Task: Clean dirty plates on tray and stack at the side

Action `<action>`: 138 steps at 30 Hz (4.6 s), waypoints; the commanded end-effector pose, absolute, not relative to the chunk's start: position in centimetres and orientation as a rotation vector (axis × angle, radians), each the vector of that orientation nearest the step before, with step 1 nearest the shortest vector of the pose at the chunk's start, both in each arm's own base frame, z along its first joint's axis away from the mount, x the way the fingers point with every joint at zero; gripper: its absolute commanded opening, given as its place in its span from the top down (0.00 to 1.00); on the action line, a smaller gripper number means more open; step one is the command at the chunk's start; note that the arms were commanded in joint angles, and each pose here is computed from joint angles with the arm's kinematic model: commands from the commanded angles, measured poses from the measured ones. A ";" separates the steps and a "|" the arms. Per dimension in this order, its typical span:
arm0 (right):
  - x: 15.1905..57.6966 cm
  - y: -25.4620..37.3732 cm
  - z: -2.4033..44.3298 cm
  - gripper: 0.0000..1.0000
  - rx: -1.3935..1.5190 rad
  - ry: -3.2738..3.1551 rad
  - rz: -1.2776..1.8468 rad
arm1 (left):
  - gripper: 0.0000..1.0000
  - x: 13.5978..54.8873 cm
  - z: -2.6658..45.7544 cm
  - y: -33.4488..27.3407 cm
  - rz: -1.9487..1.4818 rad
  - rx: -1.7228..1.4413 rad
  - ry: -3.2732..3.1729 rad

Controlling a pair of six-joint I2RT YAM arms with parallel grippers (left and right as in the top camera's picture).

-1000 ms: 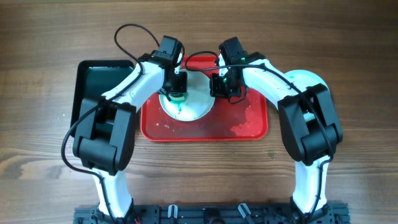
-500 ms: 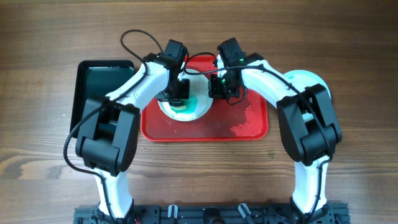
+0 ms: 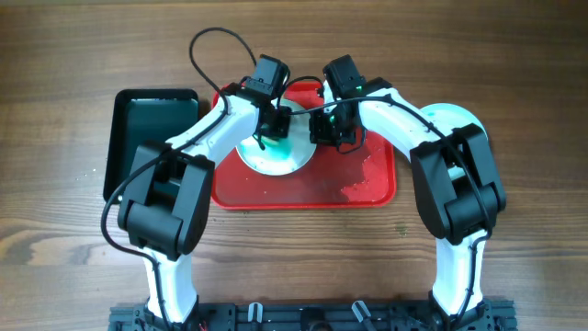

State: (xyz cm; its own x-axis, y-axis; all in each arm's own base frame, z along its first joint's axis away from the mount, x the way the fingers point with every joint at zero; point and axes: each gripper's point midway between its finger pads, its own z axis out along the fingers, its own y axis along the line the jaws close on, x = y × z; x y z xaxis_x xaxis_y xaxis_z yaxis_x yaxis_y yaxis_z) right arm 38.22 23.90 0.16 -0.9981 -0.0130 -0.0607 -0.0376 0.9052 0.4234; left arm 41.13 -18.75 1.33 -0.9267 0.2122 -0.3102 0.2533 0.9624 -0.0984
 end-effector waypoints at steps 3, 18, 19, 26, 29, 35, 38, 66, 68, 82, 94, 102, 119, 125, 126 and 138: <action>36.9 23.8 -1.6 0.96 -0.110 3.055 0.647 | 0.96 38.4 0.4 -22.2 -0.487 0.462 2.871; 36.9 23.8 -1.6 0.96 -0.104 3.056 0.646 | 0.96 34.2 -0.9 -13.4 -0.209 -0.131 3.214; 36.9 23.8 -1.5 0.96 -0.104 3.057 0.652 | 0.96 33.4 -0.6 -14.7 -0.341 -0.009 3.240; 35.3 24.3 -1.6 0.96 -0.067 3.064 0.960 | 0.96 33.8 0.3 -17.9 -0.635 0.172 3.167; 35.3 23.9 -1.7 0.96 -0.052 3.017 1.101 | 0.96 35.1 -0.1 -20.3 -0.656 0.081 3.098; 35.3 24.0 -1.7 0.96 -0.055 3.016 1.100 | 0.96 35.5 -1.0 -24.2 -0.466 0.173 3.000; 35.3 23.9 -1.8 0.96 -0.055 3.017 1.099 | 0.96 39.0 -1.0 -21.3 -0.238 -0.008 2.884; 35.4 23.9 -1.8 0.96 -0.039 3.022 1.089 | 0.96 38.2 0.2 -17.4 -0.764 0.181 2.969; 35.4 23.9 -1.8 0.96 -0.040 3.021 1.089 | 0.96 40.2 -0.7 -15.5 -0.498 0.039 2.948; 35.9 21.3 -0.6 0.96 0.053 3.057 0.818 | 0.96 42.6 11.3 -9.6 0.130 -0.204 2.910; 36.4 13.1 19.0 0.96 0.006 2.340 -0.479 | 0.96 43.5 12.3 -9.9 -0.072 -0.271 2.914; 32.7 15.7 27.4 0.96 -0.112 1.825 -0.910 | 0.96 43.6 12.3 -10.0 -0.074 -0.271 2.909; 35.2 21.7 8.8 0.96 0.047 2.706 0.035 | 0.96 43.6 12.3 -9.9 -0.073 -0.272 2.910; 35.3 23.6 2.8 0.78 0.056 2.871 0.203 | 0.96 43.6 12.4 -9.9 -0.073 -0.272 2.910; 35.5 24.1 2.9 0.67 -0.021 2.878 0.287 | 0.96 43.6 12.4 -9.9 -0.073 -0.272 2.910; 40.4 26.1 1.1 0.65 -0.554 2.666 0.568 | 0.96 43.6 12.3 -9.9 -0.073 -0.272 2.910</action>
